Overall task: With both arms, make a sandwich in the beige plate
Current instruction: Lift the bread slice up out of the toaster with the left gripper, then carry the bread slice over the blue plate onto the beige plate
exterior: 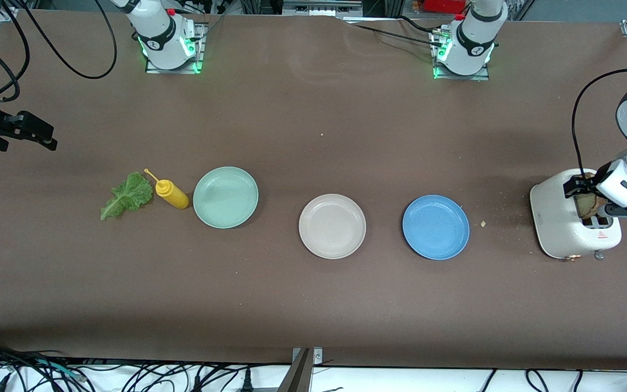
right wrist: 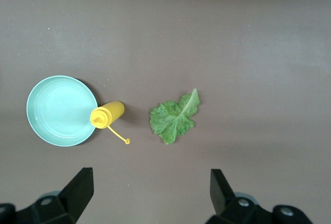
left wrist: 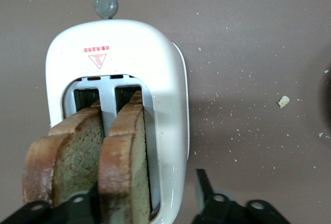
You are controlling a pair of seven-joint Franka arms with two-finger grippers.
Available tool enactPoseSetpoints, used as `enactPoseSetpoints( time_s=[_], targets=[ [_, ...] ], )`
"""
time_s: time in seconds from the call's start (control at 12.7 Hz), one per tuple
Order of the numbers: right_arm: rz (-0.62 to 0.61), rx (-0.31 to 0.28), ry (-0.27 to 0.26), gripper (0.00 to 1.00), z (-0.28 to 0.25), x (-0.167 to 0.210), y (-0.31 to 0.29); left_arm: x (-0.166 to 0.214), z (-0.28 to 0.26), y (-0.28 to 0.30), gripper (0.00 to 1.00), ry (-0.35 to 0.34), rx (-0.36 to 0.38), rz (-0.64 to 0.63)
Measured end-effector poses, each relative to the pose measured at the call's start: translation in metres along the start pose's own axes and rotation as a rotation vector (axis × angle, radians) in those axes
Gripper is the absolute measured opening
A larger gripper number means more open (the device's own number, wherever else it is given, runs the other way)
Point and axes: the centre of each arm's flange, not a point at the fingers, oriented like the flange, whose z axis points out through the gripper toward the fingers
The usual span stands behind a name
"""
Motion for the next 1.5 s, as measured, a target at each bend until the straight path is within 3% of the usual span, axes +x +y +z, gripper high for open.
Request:
enactPoseSetpoints(
  time_s=[0.32,0.71,1.02,1.18,1.34,1.5],
  targets=[
    [0.000,0.000,0.000,1.00,0.000,0.000,0.000,-0.004,-0.006,-0.020,0.15,0.009,0.004,0.042],
    [0.000,0.000,0.000,1.00,0.000,0.000,0.000,-0.008,-0.071,-0.012,0.09,-0.001,0.020,0.055],
    [0.000,0.000,0.000,1.00,0.000,0.000,0.000,-0.003,-0.173,0.044,0.09,-0.018,0.026,0.142],
    [0.000,0.000,0.000,1.00,0.000,0.000,0.000,0.001,-0.186,0.082,0.09,-0.004,0.021,0.207],
    [0.000,0.000,-0.001,1.00,0.000,0.000,0.000,0.010,-0.169,0.121,0.09,-0.027,-0.064,0.239],
    [0.000,0.000,-0.001,1.00,0.000,0.000,0.000,0.019,-0.143,0.156,0.09,-0.066,-0.230,0.246]
  ],
)
